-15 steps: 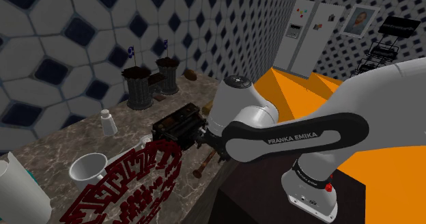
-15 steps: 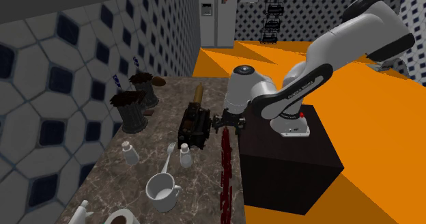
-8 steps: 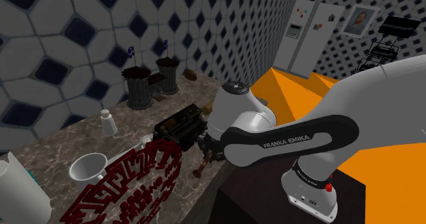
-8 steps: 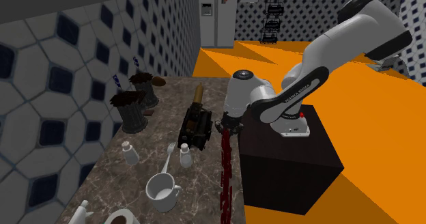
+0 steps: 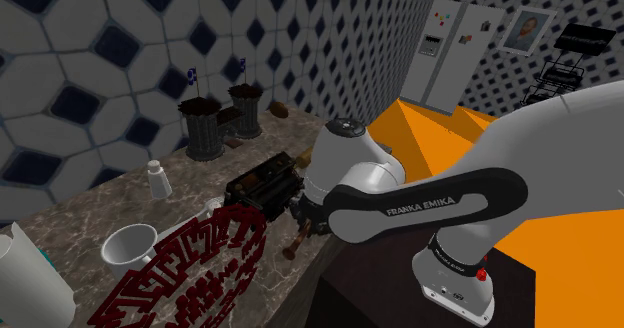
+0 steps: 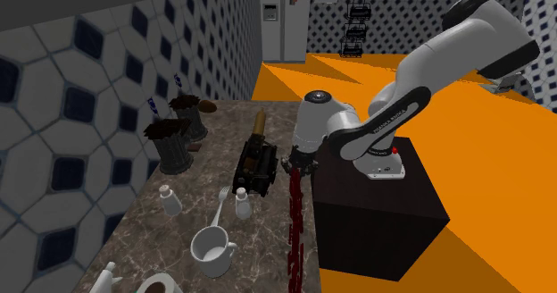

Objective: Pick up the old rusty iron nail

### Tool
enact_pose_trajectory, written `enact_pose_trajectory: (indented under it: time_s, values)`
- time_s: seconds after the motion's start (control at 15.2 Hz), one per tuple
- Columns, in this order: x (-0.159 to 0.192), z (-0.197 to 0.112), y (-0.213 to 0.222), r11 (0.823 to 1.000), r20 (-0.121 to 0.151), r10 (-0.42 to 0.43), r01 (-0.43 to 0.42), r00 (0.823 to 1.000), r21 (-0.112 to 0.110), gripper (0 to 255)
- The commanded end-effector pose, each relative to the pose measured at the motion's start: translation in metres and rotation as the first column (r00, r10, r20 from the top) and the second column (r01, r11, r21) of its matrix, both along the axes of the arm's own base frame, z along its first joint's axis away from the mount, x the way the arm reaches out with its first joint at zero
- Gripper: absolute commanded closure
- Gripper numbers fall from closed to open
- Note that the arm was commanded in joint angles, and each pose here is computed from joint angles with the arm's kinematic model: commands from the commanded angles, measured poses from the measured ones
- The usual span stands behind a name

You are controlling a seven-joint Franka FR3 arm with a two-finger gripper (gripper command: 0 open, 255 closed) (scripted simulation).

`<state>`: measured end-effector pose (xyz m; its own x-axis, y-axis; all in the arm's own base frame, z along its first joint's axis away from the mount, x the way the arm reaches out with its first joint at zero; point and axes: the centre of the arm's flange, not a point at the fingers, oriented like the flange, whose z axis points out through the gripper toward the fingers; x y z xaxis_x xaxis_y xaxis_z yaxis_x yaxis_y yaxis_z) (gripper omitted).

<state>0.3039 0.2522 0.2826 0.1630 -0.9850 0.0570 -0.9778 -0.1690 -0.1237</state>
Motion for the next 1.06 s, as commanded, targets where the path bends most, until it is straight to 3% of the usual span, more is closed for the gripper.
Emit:
enact_pose_trajectory:
  time_s: [0.0, 0.99]
  values:
    - [0.000, 0.008, 0.000, 1.000, 0.000, 0.000, 0.000, 1.000, 0.000, 255]
    - [0.000, 0.077, 0.000, 1.000, 0.000, 0.000, 0.000, 1.000, 0.000, 255]
